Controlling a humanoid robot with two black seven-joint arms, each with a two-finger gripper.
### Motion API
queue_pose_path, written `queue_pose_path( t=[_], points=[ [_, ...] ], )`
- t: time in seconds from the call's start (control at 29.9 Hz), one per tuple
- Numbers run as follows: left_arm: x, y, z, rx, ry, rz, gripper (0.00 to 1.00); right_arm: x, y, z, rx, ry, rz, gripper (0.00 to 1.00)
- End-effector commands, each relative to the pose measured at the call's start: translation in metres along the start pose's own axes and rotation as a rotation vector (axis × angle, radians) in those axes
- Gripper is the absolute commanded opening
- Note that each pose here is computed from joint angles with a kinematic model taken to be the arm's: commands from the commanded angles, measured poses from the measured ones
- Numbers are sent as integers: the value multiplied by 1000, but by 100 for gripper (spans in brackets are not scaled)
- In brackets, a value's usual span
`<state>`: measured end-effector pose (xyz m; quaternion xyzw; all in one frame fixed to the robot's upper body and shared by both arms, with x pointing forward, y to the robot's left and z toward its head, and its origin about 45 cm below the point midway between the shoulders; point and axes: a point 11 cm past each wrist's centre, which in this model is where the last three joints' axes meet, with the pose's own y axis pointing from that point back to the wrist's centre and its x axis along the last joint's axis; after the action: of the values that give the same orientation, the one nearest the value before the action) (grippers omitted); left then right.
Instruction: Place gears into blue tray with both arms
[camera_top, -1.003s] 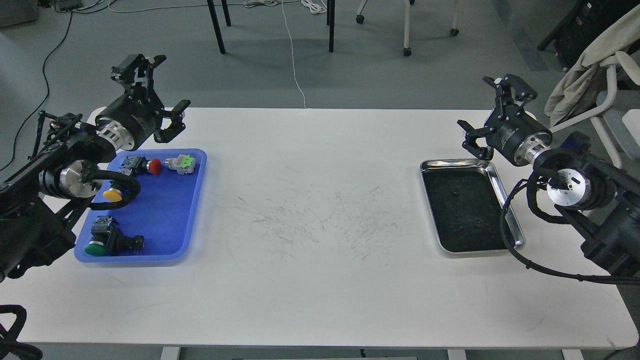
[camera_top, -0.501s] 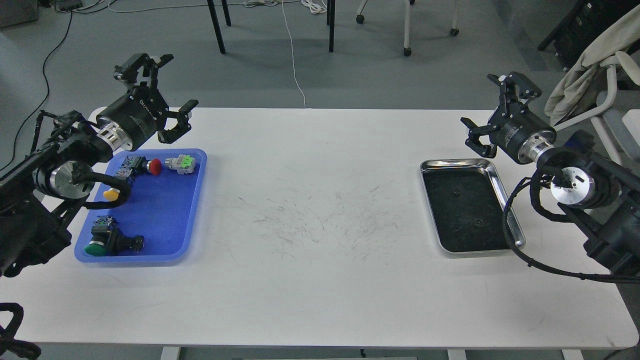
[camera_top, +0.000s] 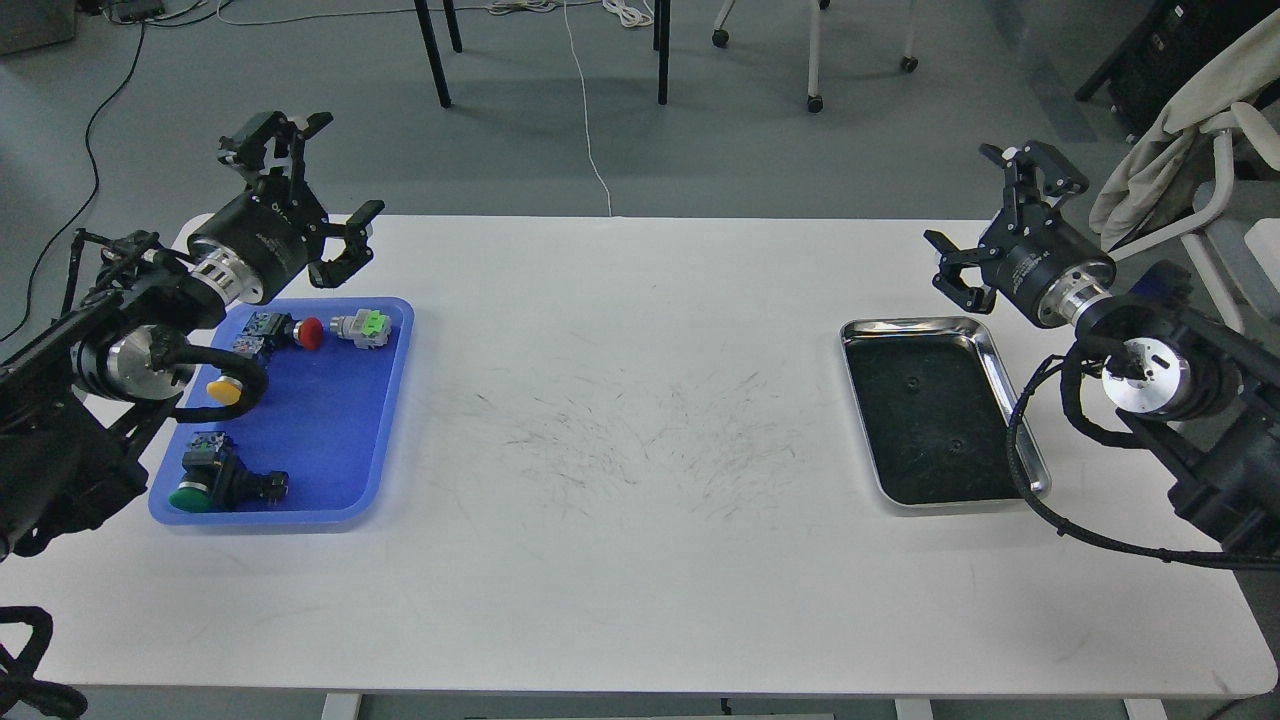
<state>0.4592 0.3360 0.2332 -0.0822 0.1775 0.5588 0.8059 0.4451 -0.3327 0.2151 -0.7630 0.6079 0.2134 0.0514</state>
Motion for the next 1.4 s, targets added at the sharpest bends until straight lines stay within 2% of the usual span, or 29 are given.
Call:
queue_pose_path(
  t=[0.0,1.37],
  points=[
    [2,0,0,-1,-2,15,99,1,0,-1,5,-1,6,100],
    [10,4,-6,8,-2,70,99,15,8,-2,-2,15,42,100]
  ],
)
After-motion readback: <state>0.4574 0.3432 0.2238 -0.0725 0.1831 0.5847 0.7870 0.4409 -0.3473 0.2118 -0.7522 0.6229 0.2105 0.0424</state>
